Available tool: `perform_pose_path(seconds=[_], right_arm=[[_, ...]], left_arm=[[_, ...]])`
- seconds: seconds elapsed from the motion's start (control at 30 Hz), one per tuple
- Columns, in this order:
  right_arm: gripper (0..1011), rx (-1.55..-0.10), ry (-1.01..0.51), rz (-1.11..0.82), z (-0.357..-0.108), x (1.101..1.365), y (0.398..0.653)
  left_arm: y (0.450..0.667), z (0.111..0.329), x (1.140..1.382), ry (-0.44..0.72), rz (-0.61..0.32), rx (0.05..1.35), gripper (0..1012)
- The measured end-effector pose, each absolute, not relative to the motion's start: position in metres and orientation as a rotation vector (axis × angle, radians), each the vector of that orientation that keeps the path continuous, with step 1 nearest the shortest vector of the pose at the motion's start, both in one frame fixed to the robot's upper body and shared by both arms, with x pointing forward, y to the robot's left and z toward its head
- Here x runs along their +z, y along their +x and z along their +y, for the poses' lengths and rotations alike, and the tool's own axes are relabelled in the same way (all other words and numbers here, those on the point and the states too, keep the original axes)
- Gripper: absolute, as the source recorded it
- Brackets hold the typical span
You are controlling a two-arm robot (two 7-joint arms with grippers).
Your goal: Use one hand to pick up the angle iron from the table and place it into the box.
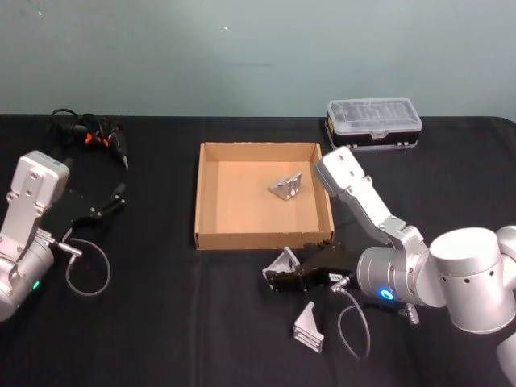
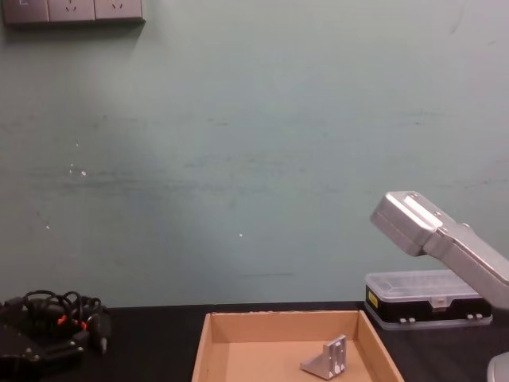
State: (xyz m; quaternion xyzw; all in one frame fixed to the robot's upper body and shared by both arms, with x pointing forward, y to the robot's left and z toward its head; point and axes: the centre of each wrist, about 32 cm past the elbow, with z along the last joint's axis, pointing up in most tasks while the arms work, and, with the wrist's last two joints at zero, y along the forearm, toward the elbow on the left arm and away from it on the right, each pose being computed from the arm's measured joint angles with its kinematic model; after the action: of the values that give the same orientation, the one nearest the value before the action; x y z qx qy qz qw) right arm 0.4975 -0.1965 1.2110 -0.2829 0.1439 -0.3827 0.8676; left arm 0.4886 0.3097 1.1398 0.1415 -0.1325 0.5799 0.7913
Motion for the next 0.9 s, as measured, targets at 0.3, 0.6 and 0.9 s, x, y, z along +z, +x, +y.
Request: perform_pose_path(seconds=[0.3,0.6,0.9], right_arm=[[907,-0.8,-0.592,0.3,-0.1966,1.2113,0.4969],[633,-0.799,-0.591,0.299,-0.1966,1.2114,0.4966],[370,-0.799,-0.591,0.299,-0.1967,1.2115,0.4964]], left_arm=[[0.4886,0.3097,1.1398,0.305,-0.285,1.248,1011],[0.4886,0.3097,1.1398,0.304,-0.285,1.248,1011],[0.4886,0.3097,1.1398,0.304,-0.285,1.248,1011]])
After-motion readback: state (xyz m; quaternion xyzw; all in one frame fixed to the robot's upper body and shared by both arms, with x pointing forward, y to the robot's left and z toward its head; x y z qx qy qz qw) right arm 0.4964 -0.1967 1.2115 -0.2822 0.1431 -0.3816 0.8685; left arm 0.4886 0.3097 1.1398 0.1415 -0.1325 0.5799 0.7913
